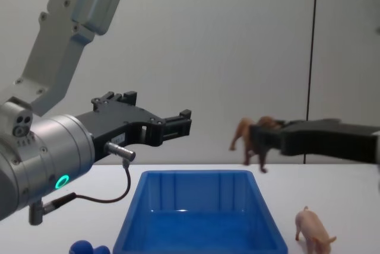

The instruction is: Pick up the two dolls from the table and place them into the box.

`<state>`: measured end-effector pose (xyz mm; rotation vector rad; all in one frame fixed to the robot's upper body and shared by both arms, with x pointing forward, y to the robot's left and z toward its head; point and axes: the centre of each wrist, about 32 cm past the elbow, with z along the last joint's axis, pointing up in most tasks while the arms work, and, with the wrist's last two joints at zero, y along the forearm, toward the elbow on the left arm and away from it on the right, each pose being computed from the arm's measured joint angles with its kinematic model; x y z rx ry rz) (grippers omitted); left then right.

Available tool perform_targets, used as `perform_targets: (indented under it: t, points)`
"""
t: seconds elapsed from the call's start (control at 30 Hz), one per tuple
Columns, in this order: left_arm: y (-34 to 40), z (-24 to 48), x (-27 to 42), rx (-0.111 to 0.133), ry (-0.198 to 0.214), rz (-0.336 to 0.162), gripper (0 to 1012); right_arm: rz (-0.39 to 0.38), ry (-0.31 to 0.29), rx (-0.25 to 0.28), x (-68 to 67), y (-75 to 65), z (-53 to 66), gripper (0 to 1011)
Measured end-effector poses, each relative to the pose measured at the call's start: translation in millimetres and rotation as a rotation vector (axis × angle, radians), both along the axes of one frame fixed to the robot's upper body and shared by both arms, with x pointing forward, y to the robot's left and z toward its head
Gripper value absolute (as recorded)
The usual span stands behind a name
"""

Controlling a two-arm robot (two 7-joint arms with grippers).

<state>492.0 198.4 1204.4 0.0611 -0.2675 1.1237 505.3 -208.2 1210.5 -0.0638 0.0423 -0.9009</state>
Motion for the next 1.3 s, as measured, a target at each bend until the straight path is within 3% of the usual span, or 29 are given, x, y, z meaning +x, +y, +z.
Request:
perform_targets:
  t: [0.13, 0.37, 0.57, 0.63, 0.8, 1.3]
  points:
    - [0.0, 0.0, 0.0, 0.0, 0.0, 0.0, 1001, 0.034, 0.022, -0.007, 3.1, 10.0, -2.3, 444]
    - [0.0, 0.0, 0.0, 0.0, 0.0, 0.0, 1002, 0.068, 0.044, -0.024, 6.2, 21.9, -6.6, 651]
    - [0.0, 0.0, 0.0, 0.0, 0.0, 0.0, 1001, 0.056, 0.04, -0.037, 6.8, 22.2, -9.2, 861]
    - [0.0, 0.0, 0.0, 0.0, 0.0, 0.0, 1001, 0.047, 0.036, -0.039, 6.7, 20.9, -9.7, 889]
    - [0.0, 0.0, 0.0, 0.0, 0.0, 0.0, 1002, 0.005, 0.023, -0.049, 4.3, 12.6, -12.0, 1001]
    - [0.0, 0.0, 0.0, 0.0, 0.0, 0.0, 1002, -0.156, 0.006, -0.066, -20.0, -32.6, -20.2, 1001]
